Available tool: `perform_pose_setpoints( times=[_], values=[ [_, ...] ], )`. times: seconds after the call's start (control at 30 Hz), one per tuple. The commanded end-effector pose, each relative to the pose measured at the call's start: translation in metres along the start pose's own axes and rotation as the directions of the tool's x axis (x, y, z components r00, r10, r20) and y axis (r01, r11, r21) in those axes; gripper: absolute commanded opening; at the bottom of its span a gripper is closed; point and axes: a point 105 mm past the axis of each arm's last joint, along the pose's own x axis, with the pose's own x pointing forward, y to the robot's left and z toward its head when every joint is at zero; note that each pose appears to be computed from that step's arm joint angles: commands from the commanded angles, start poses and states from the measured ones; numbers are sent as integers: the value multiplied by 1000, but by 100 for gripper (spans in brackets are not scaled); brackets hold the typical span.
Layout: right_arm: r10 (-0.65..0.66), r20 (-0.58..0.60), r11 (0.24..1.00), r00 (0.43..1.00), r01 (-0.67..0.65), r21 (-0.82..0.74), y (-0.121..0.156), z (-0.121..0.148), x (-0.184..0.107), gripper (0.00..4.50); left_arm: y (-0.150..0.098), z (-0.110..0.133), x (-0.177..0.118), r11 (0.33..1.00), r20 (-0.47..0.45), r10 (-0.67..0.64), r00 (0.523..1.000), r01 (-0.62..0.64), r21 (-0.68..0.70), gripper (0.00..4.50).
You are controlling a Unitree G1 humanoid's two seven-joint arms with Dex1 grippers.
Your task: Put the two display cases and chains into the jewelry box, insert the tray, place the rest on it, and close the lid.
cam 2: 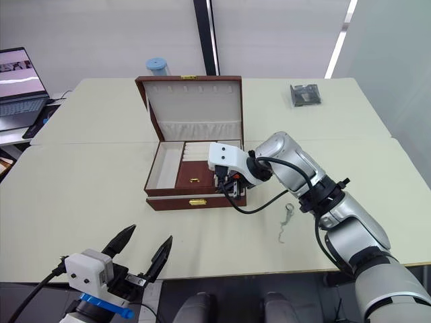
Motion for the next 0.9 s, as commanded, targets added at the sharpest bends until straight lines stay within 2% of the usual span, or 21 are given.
perform_pose_setpoints(
  times=[0.03, 0.2, 0.53, 0.7, 0.73, 0.8, 0.9],
  values=[
    [-39, 26, 999, 999, 39, -26, -6, 11, -7, 1, -2, 5, 1, 1000, 24, -11, 1000, 11, 4, 450],
    [-20, 42, 1000, 999, 21, -22, -3, 15, -6, 1, -2, 4, 1, 1000, 24, -12, 1000, 12, 2, 450],
    [-14, 173, 999, 985, 7, 45, -5, 28, -13, 275, -1, 7, 4, 1000, 33, -10, 999, 10, 1, 450],
    [-76, 343, 996, 936, 53, 76, -12, 44, -13, 431, -1, 8, 6, 1000, 36, -14, 999, 13, 4, 450],
    [-111, 385, 993, 916, 84, 88, -17, 46, -11, 449, -1, 8, 6, 1000, 36, -15, 999, 15, 4, 450],
    [-152, 440, 987, 885, 116, 106, -22, 46, -7, 432, 0, 9, 7, 1000, 37, -18, 999, 18, 5, 450],
    [-182, 488, 982, 853, 135, 131, -24, 39, 5, 338, -1, 10, 10, 1000, 38, -30, 999, 30, 8, 450]
  ],
)
